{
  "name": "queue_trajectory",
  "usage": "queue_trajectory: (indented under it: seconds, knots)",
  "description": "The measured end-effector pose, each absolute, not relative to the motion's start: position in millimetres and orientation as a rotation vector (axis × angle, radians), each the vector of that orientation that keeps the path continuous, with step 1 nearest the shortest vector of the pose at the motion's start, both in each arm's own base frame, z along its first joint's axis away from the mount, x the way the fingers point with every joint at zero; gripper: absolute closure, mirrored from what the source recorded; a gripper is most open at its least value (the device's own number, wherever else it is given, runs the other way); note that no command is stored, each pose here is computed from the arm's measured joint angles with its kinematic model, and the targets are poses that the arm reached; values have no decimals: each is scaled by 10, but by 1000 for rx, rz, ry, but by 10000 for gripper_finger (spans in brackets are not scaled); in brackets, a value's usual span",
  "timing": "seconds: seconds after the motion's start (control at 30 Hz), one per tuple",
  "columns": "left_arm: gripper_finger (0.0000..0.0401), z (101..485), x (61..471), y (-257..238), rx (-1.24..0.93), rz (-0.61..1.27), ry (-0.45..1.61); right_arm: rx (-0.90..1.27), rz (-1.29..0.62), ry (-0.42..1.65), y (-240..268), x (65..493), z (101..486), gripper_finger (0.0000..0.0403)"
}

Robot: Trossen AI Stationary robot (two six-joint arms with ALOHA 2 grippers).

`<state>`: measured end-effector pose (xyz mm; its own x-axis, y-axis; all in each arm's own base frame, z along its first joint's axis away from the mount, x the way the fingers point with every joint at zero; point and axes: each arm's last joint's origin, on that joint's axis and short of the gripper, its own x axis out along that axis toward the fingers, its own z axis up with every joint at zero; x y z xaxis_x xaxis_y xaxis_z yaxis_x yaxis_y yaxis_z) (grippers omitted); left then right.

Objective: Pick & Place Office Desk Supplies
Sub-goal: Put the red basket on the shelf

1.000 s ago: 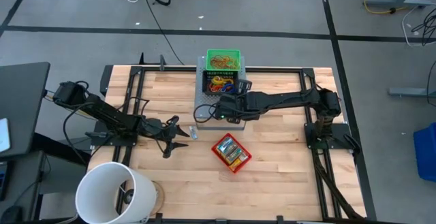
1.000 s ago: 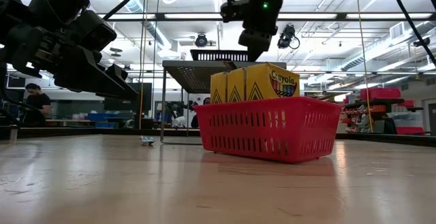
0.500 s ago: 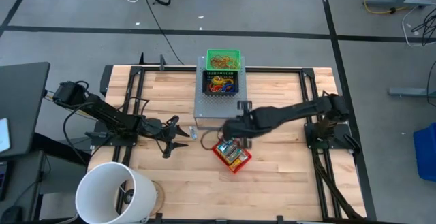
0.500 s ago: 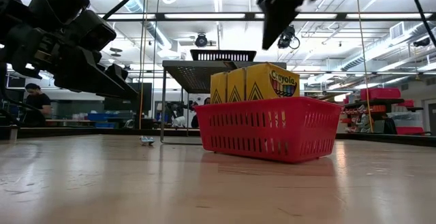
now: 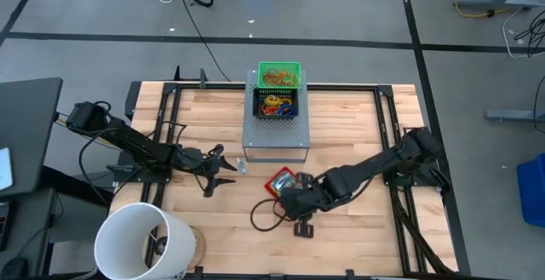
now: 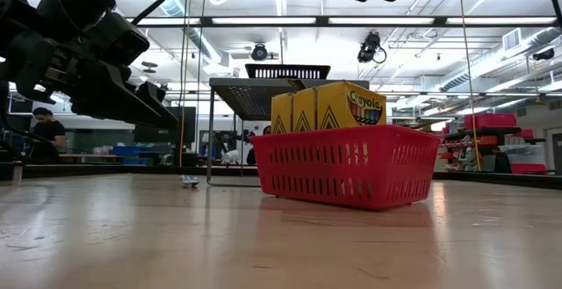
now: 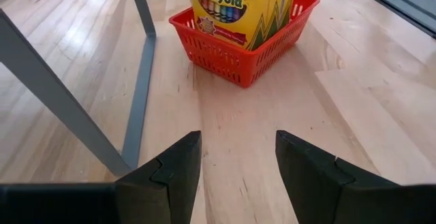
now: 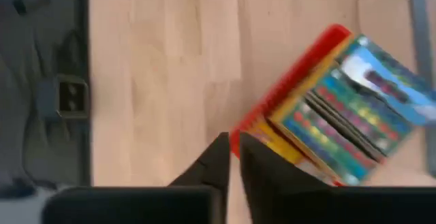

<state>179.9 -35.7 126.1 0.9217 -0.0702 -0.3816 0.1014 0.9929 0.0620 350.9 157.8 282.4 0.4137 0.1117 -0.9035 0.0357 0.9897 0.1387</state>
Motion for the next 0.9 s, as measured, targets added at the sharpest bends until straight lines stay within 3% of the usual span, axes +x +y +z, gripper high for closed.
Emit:
queue_trajectory:
  seconds: [0.27, 0.4, 0.57, 0.9]
  knots:
    - [207, 1261, 1798, -368, 67, -124, 390, 335, -95, 1144, 1655, 3697, 2550, 233]
    - [207, 1261, 1797, -376, 61, -140, 391, 400, -124, 1203, 1724, 3749, 2353, 196]
    - [207, 1261, 1797, -376, 65, -141, 390, 450, -151, 1246, 1842, 3749, 2208, 196]
    - [207, 1274, 1801, -387, 64, -147, 377, 298, -277, 1273, 1815, 3813, 1863, 216]
